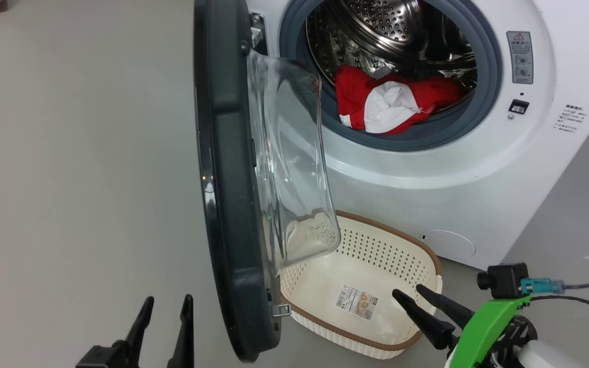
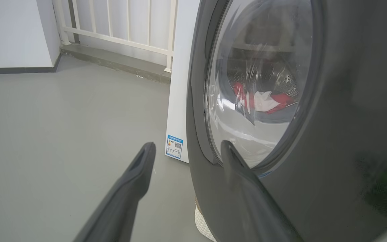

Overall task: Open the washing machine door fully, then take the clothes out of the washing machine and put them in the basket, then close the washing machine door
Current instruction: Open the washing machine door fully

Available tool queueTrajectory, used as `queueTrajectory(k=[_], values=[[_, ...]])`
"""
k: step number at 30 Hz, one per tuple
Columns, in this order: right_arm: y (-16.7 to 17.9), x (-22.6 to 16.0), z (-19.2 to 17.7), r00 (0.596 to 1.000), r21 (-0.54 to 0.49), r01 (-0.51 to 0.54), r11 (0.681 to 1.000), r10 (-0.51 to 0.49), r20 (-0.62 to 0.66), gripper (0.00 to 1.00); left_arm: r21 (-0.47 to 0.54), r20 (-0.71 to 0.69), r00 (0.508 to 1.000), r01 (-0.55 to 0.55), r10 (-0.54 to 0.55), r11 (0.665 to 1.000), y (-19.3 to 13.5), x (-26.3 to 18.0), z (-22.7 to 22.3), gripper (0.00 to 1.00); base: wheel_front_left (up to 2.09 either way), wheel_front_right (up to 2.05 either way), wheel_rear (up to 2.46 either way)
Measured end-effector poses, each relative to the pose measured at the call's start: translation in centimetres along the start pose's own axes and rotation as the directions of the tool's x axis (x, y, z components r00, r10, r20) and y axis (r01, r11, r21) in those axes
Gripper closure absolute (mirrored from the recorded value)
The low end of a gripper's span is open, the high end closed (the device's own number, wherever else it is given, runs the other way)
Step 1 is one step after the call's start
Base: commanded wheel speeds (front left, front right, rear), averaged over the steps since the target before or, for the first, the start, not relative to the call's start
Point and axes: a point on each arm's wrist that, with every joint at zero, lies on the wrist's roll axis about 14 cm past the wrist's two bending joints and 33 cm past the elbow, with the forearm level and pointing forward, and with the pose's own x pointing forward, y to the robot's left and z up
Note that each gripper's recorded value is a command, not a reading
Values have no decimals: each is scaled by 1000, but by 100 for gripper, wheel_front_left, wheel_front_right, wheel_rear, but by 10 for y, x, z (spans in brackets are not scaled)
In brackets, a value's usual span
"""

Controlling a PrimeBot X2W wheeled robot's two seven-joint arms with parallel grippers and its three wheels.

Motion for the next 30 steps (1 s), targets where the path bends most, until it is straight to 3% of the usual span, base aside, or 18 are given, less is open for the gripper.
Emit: queueTrajectory(k=[7,14,22,30], values=[[-11,-5,10,993,-120,28,992,-14,118,0,-1,-6,1000,-1,1,1000,0,0,-2,0,0,0,0],[-14,-5,20,988,-214,42,976,-9,151,0,-2,-4,1000,-2,2,1000,1,-1,-1,0,0,0,0],[3,-5,54,960,-340,54,939,44,276,0,-3,0,1000,-4,4,1000,2,-1,0,0,0,0,0],[-2,-19,63,927,-375,147,916,5,376,0,-5,4,1000,-11,11,1000,4,-4,0,0,0,0,0]])
